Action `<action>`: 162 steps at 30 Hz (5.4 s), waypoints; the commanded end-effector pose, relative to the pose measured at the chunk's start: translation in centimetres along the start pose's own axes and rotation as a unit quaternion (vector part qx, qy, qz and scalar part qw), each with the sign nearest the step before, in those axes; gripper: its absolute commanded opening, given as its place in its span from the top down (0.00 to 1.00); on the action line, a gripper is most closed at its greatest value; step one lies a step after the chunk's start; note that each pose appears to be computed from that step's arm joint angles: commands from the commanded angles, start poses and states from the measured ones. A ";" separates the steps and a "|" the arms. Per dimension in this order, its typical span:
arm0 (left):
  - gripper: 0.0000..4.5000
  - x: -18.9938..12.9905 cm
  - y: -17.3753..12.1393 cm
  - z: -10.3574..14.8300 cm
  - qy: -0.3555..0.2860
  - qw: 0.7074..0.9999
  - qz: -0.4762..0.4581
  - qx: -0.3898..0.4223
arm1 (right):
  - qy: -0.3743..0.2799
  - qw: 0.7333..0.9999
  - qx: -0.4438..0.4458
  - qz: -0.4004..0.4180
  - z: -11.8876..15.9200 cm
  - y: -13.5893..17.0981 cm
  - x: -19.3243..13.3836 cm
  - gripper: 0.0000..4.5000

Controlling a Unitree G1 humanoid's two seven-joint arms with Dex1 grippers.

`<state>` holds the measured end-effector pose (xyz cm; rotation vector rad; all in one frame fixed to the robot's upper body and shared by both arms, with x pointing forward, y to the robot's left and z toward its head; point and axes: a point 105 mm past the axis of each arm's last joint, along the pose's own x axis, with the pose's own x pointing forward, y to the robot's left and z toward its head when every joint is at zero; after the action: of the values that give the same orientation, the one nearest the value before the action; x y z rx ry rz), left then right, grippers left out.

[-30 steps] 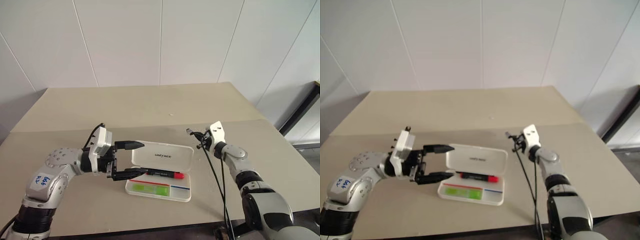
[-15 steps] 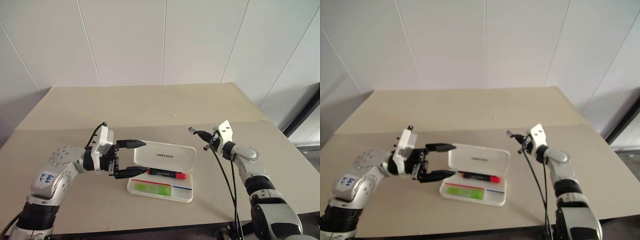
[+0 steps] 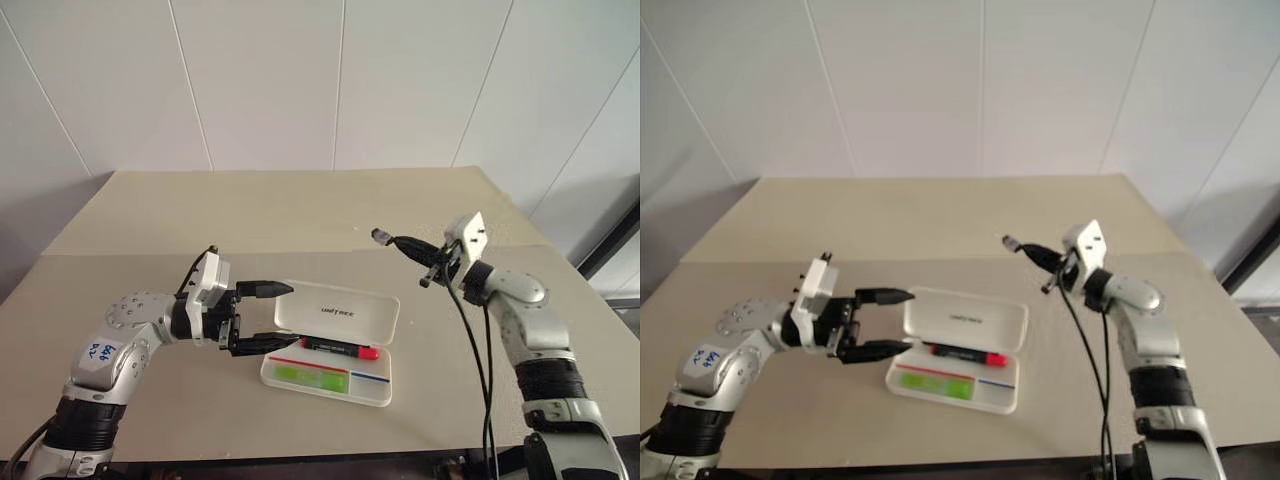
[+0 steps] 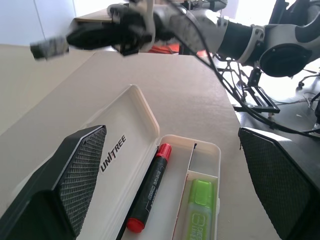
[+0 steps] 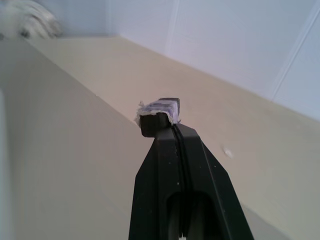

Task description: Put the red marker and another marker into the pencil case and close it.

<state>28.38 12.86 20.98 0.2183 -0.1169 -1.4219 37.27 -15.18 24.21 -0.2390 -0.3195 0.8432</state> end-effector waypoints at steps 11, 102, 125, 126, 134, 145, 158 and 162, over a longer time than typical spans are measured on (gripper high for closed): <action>0.00 -0.6 0.5 -0.3 0.001 1.000 -0.022 0.012 | 0.012 0.985 0.051 0.163 4.7 6.9 -5.5 0.92; 0.00 -2.1 -1.8 -1.9 0.025 0.997 -0.066 -0.012 | 0.162 0.931 0.192 0.264 -6.6 14.7 -8.0 0.92; 0.00 -1.9 -1.7 -2.0 0.020 0.998 -0.063 -0.011 | 0.183 0.937 0.179 0.237 -5.6 13.1 -10.0 0.92; 0.00 -1.8 -1.7 -2.0 0.020 0.998 -0.064 -0.011 | 0.185 0.936 0.181 0.238 -5.8 13.2 -10.0 0.92; 0.00 -1.8 -1.6 -1.9 0.020 0.998 -0.063 -0.009 | 0.187 0.934 0.176 0.248 -6.5 13.8 -8.3 0.58; 0.00 -2.2 -1.7 -1.9 0.022 0.998 -0.054 -0.009 | 0.179 0.937 0.165 0.251 -5.8 13.5 -8.2 0.01; 0.00 -2.9 1.1 -1.6 0.017 1.000 -0.009 0.024 | 0.097 0.958 0.146 0.226 -1.9 11.7 -8.8 0.01; 0.00 -3.1 3.1 -1.2 0.019 0.999 0.015 0.041 | 0.107 0.963 0.115 0.217 -1.2 10.3 -9.1 0.01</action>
<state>30.70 16.06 19.72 0.2724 -0.1072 -1.4089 24.91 -15.01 16.51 -0.1308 0.0952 1.2737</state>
